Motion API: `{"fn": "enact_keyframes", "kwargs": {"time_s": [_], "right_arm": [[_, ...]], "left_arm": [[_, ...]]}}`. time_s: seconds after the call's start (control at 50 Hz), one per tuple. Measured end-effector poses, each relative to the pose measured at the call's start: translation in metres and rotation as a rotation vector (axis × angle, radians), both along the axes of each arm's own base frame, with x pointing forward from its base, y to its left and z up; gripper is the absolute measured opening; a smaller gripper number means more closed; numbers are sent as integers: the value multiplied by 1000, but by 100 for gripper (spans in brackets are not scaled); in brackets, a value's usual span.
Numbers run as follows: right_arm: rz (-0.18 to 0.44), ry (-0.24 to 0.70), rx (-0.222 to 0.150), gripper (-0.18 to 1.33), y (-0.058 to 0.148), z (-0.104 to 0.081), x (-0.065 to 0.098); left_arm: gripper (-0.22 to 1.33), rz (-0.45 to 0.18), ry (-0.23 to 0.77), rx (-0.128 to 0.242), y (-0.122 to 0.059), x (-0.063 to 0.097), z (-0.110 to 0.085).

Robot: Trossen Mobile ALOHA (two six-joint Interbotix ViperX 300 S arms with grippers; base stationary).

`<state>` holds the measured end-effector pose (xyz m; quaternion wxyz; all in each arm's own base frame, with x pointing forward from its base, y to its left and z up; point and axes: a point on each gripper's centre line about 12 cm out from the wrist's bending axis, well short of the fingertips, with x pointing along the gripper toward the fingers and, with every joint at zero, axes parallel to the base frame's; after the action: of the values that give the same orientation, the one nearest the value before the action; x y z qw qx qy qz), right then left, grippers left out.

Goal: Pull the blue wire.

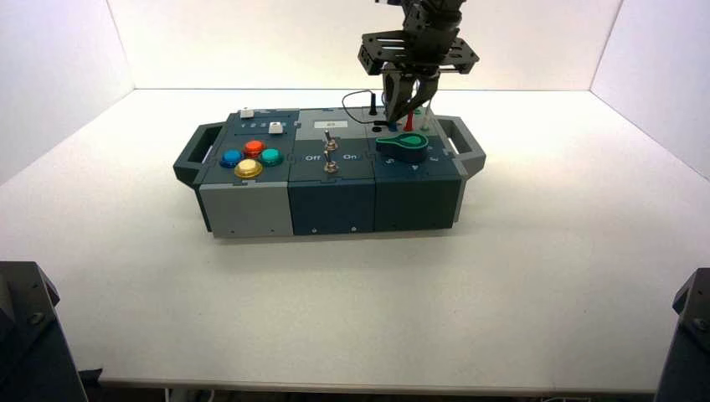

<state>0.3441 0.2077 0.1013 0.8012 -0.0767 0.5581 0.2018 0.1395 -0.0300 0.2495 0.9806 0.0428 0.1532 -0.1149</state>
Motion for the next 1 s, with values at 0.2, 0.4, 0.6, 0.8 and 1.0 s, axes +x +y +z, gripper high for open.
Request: {"fn": "enact_keyframes", "kwargs": {"time_s": [0.2,0.4,0.6,0.8,1.0], "right_arm": [[2,-3,1,-2,0,5,-1],[7,-7,2,-1,-3,22,-4],[11,-37,16,-1,-2,39,-2],[12,-30,11,-1,-3,38,-2],[14,-37,14,17,-3,40,-2]], "left_arm": [[20,0,0,0,0,0,0],[20,0,-3,0,0,0,0],[20,0,-12,-2,0,-1,2],[20,0,-14,-2,0,-2,2],[20,0,-12,-2,0,-1,2]]}}
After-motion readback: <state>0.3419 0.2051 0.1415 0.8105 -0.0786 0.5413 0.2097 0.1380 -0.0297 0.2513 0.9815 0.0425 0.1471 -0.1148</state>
